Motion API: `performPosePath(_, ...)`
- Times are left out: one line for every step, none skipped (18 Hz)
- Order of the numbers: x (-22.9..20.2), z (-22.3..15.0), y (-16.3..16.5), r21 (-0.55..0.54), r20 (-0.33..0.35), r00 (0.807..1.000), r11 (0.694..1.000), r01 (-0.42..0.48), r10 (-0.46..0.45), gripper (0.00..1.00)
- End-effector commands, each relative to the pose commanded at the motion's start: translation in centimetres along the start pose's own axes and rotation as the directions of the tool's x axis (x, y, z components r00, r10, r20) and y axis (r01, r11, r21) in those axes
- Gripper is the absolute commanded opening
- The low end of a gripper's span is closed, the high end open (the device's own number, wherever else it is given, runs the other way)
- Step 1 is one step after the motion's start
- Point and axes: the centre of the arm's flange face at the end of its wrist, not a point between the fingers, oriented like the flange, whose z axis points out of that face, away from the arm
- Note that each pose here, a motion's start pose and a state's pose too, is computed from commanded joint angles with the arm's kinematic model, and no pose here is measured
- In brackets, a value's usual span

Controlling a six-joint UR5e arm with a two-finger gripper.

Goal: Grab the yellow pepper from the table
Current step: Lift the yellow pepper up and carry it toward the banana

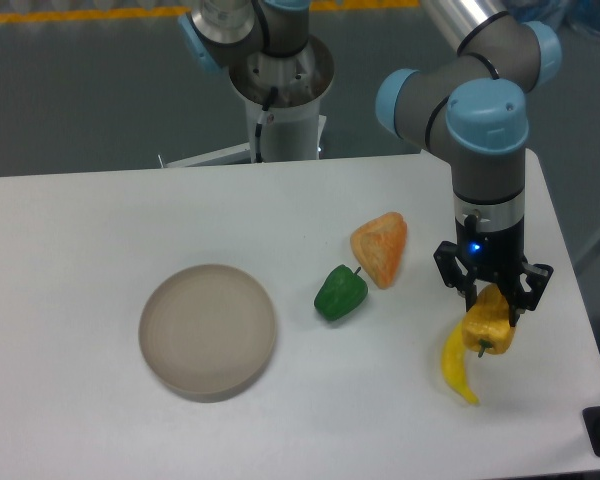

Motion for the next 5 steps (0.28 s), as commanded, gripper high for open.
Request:
performPosePath(0.0, 0.11, 0.02, -0.002, -0.001, 1.0, 1.0, 0.0, 0.0, 0.42)
performPosePath(0.03, 0.06, 0.05, -0.003, 0.0, 1.0, 1.0, 0.0, 0.0, 0.42)
performPosePath(0.1, 0.28, 0.13, -0.009, -0.001, 1.0, 1.0, 0.0, 0.0, 0.42)
performPosePath(0.15, 0.34, 0.17, -0.011, -0.002, 1.0, 1.0, 0.0, 0.0, 0.42)
performPosePath(0.17, 0.28, 0.18, -0.01, 0.0, 1.0, 1.0, 0.0, 0.0, 0.42)
